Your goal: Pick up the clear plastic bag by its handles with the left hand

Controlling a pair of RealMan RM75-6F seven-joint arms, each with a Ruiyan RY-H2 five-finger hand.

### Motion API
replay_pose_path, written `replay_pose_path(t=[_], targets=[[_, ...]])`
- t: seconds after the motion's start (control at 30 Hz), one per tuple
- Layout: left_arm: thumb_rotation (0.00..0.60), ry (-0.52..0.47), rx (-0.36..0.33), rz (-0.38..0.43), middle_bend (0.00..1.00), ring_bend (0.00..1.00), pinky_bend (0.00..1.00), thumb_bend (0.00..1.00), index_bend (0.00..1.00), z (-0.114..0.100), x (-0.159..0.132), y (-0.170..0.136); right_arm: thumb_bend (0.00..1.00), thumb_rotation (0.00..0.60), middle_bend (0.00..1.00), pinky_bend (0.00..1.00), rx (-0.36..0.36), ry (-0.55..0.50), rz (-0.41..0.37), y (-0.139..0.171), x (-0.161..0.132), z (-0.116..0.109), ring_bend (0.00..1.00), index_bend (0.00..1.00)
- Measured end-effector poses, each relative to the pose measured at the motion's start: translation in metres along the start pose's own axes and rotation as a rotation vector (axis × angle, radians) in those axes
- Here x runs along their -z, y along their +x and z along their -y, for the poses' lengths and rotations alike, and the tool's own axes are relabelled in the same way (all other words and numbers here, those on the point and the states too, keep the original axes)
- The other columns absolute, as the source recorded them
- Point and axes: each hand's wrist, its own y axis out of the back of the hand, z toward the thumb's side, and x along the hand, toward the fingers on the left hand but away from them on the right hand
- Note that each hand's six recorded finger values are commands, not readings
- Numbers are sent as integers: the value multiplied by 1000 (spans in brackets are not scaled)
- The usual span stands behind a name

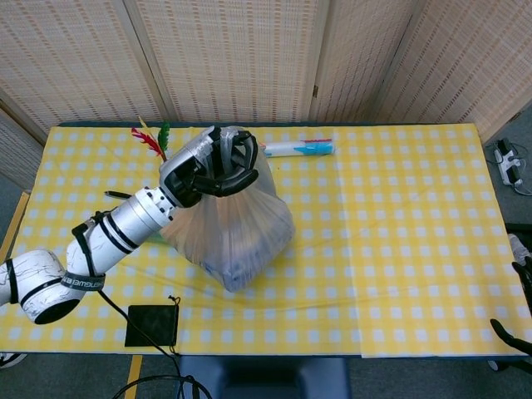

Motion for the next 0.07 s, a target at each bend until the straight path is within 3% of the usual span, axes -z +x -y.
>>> replay_pose_path(t=[0.07], targets=[[600, 2, -13, -4, 1000, 943, 1000, 656, 787, -2, 0, -2, 271, 600, 0, 0, -4, 1, -3, -2, -1, 1, 0, 0]])
